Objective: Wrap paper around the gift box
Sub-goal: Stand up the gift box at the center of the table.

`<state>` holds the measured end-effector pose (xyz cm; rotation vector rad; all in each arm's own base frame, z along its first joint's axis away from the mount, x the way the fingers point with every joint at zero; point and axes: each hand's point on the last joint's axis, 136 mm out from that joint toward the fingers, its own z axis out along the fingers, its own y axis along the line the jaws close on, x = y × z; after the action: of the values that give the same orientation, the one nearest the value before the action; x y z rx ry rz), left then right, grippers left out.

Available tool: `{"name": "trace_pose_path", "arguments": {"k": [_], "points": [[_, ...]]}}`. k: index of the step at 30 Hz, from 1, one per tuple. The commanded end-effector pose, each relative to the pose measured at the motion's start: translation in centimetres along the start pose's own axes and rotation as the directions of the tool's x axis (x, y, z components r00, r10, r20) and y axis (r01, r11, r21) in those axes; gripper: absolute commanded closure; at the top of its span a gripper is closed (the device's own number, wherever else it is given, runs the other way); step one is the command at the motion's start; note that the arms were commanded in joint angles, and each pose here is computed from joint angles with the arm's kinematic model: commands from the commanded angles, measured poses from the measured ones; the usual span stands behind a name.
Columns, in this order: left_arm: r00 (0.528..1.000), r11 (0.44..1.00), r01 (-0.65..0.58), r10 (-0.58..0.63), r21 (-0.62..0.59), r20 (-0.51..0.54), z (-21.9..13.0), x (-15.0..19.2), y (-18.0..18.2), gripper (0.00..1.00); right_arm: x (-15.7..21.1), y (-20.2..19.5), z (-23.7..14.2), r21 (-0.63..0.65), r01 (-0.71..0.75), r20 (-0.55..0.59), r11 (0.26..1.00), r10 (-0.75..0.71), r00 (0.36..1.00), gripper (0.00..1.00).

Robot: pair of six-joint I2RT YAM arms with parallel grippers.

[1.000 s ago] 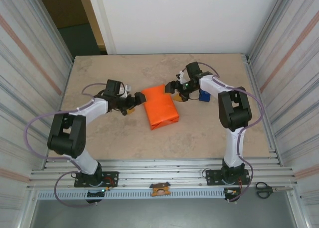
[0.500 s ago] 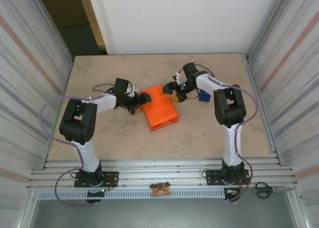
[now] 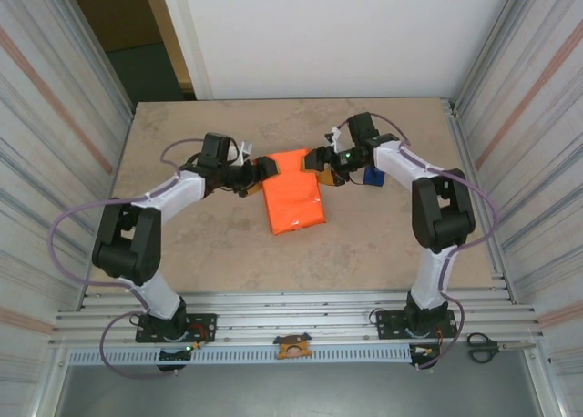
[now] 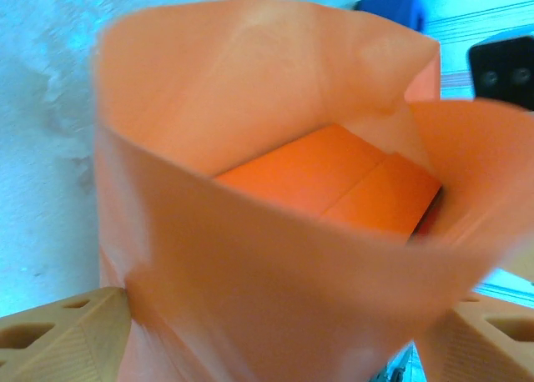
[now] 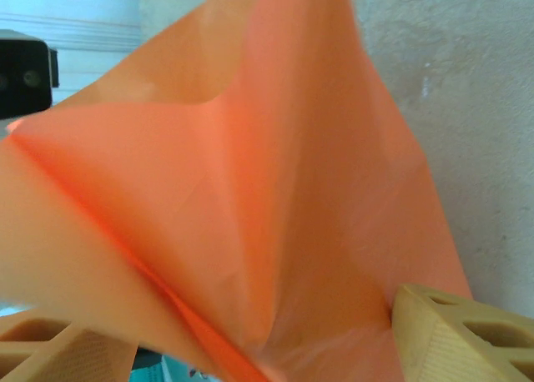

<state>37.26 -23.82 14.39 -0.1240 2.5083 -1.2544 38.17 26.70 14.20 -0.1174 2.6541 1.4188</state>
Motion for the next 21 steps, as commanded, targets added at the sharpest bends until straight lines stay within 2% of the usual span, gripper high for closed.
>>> {"name": "trace_pose_path", "arguments": {"k": [1,11,15,21], "points": [[0.995,0.990,-0.100,0.100,0.095,0.006,-1.1,0.8,-3.3,0.13,0.4,3.5,-1.2,-0.095,0.062,0.044,0.994,-0.058,0.997,0.24],[0.989,0.982,-0.149,0.147,0.120,0.027,-3.1,2.9,-4.0,0.10,3.7,4.0,-2.7,-0.070,0.127,0.104,0.989,-0.120,0.987,0.21],[0.982,0.973,-0.189,0.186,0.135,0.033,-3.9,4.5,-4.5,0.09,6.0,3.6,-2.7,-0.023,0.155,0.099,0.988,-0.152,0.983,0.21],[0.962,0.959,-0.273,0.272,0.082,0.022,-4.3,7.4,-4.1,0.07,8.7,2.6,-2.7,0.096,0.229,0.124,0.969,-0.240,0.963,0.20]]}}
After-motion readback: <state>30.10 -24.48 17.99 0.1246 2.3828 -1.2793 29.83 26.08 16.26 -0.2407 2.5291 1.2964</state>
